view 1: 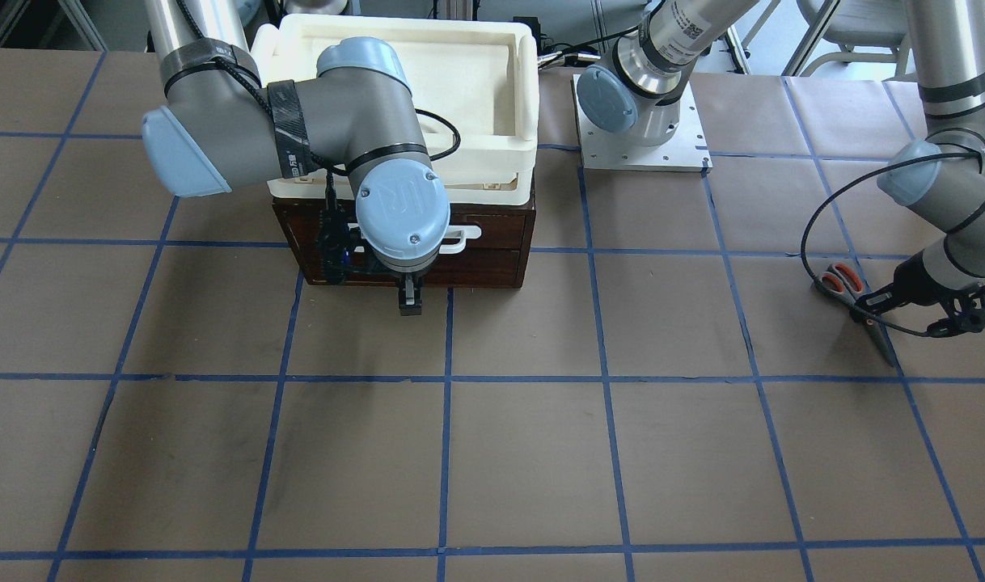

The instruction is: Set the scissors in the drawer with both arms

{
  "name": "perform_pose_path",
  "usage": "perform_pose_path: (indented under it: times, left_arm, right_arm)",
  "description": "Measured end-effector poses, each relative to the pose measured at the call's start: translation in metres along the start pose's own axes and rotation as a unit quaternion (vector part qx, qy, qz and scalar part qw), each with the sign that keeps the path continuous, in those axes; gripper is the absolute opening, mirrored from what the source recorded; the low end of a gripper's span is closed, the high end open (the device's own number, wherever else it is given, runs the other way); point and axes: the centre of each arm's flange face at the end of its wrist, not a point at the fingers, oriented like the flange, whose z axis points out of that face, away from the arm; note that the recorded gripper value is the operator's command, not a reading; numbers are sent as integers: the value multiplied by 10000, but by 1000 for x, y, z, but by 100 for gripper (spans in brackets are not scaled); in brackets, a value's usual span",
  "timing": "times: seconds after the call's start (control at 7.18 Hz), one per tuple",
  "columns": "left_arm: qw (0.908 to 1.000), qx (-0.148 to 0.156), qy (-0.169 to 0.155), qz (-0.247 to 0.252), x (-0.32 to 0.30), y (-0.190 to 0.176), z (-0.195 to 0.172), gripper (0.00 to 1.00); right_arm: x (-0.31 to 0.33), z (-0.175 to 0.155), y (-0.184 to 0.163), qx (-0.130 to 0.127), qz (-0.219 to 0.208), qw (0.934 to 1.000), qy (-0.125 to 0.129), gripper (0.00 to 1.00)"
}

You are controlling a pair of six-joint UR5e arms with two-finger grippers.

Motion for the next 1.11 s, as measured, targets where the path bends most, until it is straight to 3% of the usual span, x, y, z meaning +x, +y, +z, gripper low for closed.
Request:
perform_pose_path:
  times: [0.42, 0.84, 1.11]
  left_arm:
    - [9998, -51, 166, 50, -1, -11, -32, 12]
    - [9995, -53, 159, 283, 16, -30, -138, 12]
    - [9972, 164, 43, 724, 88, -32, -200, 12]
  right_arm:
    - [-3, 6, 2, 14, -7, 10000, 57, 100]
    - [-6, 10, 3, 21, -12, 10000, 86, 100]
    - [-9, 13, 3, 29, -27, 9999, 119, 100]
